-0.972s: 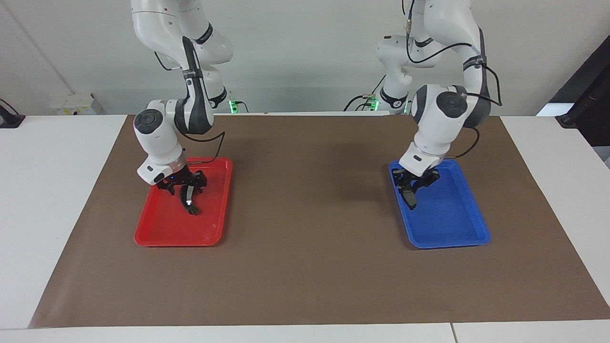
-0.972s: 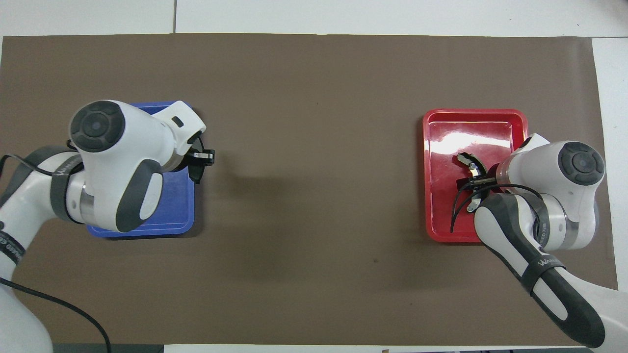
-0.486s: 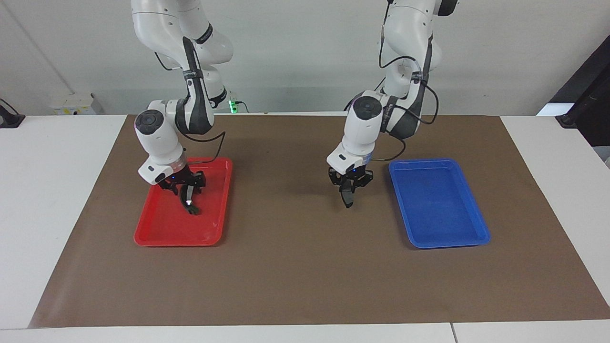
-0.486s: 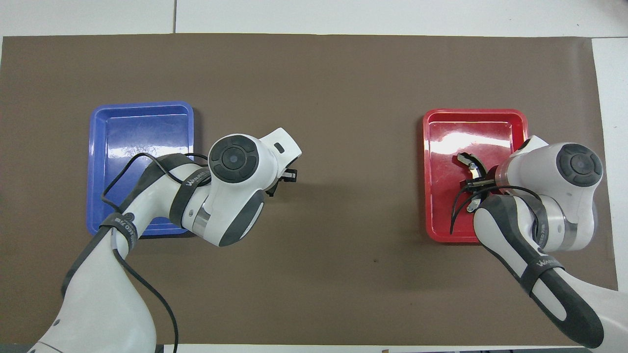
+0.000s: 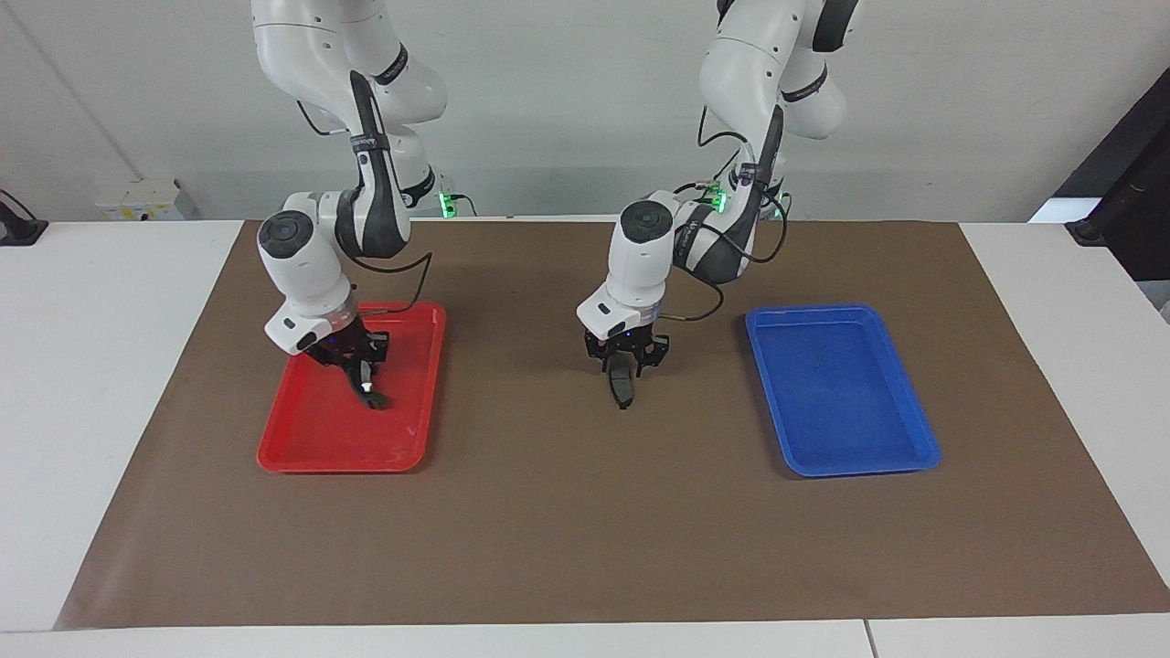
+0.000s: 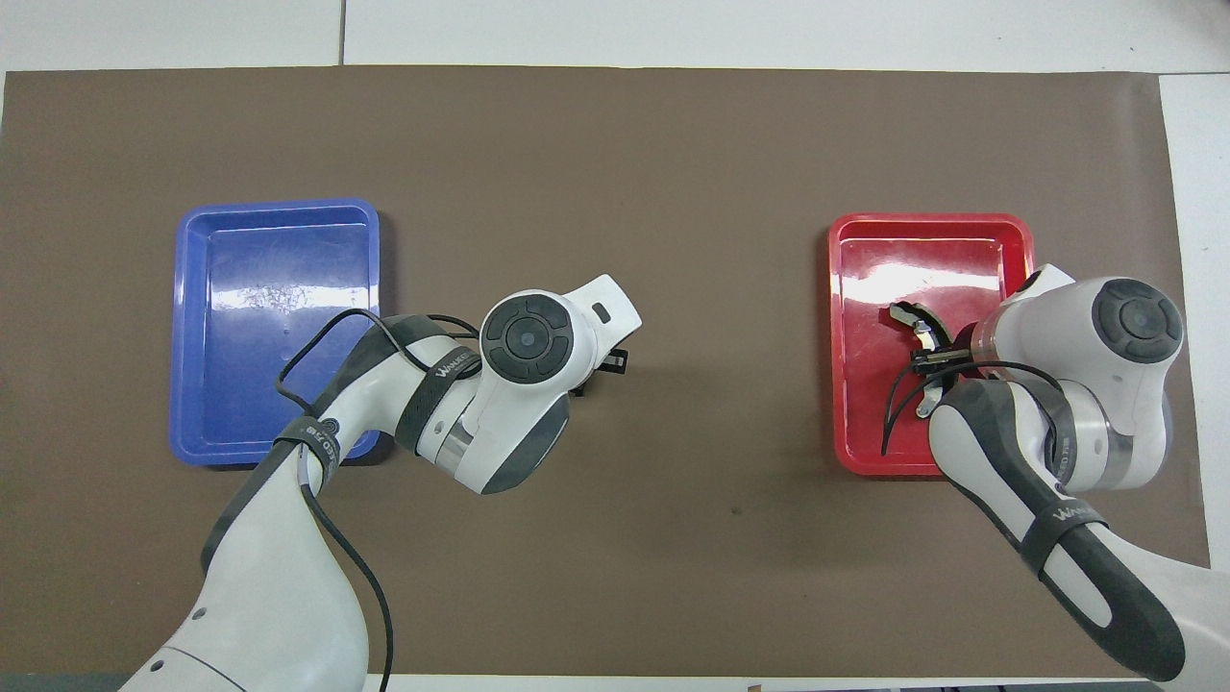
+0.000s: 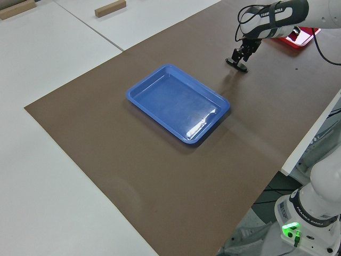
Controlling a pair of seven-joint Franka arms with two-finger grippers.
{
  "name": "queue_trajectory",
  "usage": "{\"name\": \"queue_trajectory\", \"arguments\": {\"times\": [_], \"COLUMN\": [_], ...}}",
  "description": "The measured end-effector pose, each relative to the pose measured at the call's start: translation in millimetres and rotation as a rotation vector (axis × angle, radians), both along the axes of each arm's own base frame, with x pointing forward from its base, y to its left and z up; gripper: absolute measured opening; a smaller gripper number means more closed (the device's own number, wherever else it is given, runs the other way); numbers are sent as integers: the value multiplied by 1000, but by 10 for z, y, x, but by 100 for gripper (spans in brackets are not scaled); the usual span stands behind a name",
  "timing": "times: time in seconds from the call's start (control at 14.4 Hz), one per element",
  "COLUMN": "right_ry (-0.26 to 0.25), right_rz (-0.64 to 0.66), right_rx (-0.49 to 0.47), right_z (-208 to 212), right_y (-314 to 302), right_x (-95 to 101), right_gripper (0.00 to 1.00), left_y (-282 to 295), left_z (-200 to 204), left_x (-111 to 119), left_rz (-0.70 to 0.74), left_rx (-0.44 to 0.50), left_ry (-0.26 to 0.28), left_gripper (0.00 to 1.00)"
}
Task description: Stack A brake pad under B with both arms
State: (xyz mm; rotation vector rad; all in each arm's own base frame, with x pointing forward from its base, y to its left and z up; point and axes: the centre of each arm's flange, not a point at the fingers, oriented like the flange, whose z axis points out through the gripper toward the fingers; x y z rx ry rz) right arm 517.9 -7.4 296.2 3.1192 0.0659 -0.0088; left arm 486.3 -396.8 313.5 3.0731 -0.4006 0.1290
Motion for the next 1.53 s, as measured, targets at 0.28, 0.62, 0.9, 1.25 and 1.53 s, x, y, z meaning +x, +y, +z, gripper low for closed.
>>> {"name": "queue_trajectory", "arguments": {"times": [0.28, 0.62, 0.9, 1.25, 1.53], "right_ry": [41, 67, 60, 16, -16], "right_rz": [-43, 61, 152, 52, -21], "right_rx": [-4, -11, 17, 17, 25], "right_z": [398, 997, 997, 834, 598], "right_y": [84, 1031, 1856, 3043, 3861], "right_x": [225, 406, 290, 69, 61], "right_gripper": [44, 44, 44, 44, 44], "left_y": [548, 2222, 3316, 4058, 4308], "left_z": [348, 1092, 1502, 2189, 2809], "left_x": [251, 724, 758, 588, 542], "left_rz": [97, 301, 266, 261, 227], "left_rx": [38, 50, 46, 40, 41], "left_ry": [48, 94, 105, 118, 137], "left_gripper": [99, 99, 99, 99, 99]}}
